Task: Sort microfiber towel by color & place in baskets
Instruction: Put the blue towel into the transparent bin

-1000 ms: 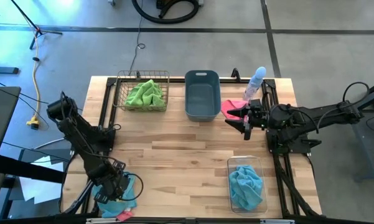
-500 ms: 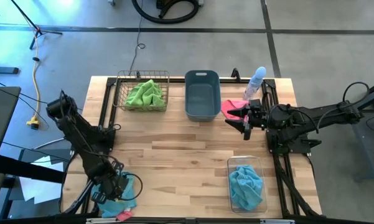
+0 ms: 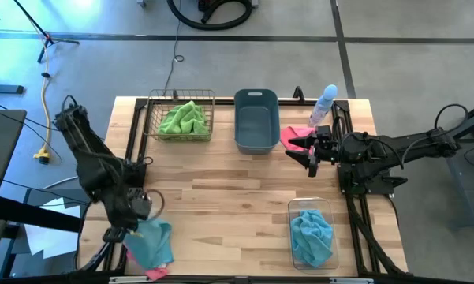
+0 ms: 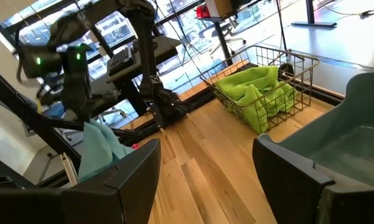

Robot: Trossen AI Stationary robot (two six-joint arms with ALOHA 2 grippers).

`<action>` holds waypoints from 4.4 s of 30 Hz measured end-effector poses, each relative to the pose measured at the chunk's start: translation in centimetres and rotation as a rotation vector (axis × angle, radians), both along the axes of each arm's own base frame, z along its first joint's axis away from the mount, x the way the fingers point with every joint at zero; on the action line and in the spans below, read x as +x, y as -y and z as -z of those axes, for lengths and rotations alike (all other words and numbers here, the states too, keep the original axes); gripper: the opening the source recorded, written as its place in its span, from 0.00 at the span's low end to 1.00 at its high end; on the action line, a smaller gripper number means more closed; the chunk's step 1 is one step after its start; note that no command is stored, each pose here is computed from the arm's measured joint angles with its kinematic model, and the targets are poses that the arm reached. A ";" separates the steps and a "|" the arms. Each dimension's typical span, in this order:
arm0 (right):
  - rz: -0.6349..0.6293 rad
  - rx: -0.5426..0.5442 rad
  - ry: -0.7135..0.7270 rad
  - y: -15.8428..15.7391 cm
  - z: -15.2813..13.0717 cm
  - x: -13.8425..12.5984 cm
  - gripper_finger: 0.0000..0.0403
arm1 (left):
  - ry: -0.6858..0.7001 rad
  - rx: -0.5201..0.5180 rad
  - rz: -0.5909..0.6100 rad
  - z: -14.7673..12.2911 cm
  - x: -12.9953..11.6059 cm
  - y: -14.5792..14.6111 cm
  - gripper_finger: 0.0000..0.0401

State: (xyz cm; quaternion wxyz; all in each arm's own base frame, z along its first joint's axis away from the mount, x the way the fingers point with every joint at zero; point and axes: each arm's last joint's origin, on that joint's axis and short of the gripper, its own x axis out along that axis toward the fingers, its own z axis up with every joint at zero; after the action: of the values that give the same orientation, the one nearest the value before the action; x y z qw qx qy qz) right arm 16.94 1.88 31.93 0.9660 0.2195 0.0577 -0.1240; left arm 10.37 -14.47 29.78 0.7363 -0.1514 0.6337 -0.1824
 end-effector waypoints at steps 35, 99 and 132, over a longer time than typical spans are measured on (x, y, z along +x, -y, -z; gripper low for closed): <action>0.013 0.092 0.056 0.0 -0.4 0.1 0.62 | 0.697 0.337 -0.087 -2.2 14.9 -7.3 0.00; 0.050 0.077 -0.031 0.1 0.5 -0.1 0.62 | 0.281 0.351 0.000 4.6 16.1 -3.3 0.72; 0.051 0.091 -0.047 0.1 0.7 -0.2 0.62 | 0.008 0.479 -0.060 15.7 21.6 -4.7 0.67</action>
State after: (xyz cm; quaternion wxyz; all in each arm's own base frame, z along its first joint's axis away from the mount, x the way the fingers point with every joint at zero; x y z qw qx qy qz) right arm 16.78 1.76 31.24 0.9499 0.2617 0.0806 -0.1508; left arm 31.97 -9.78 14.08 0.7589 0.0094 0.6512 -0.0054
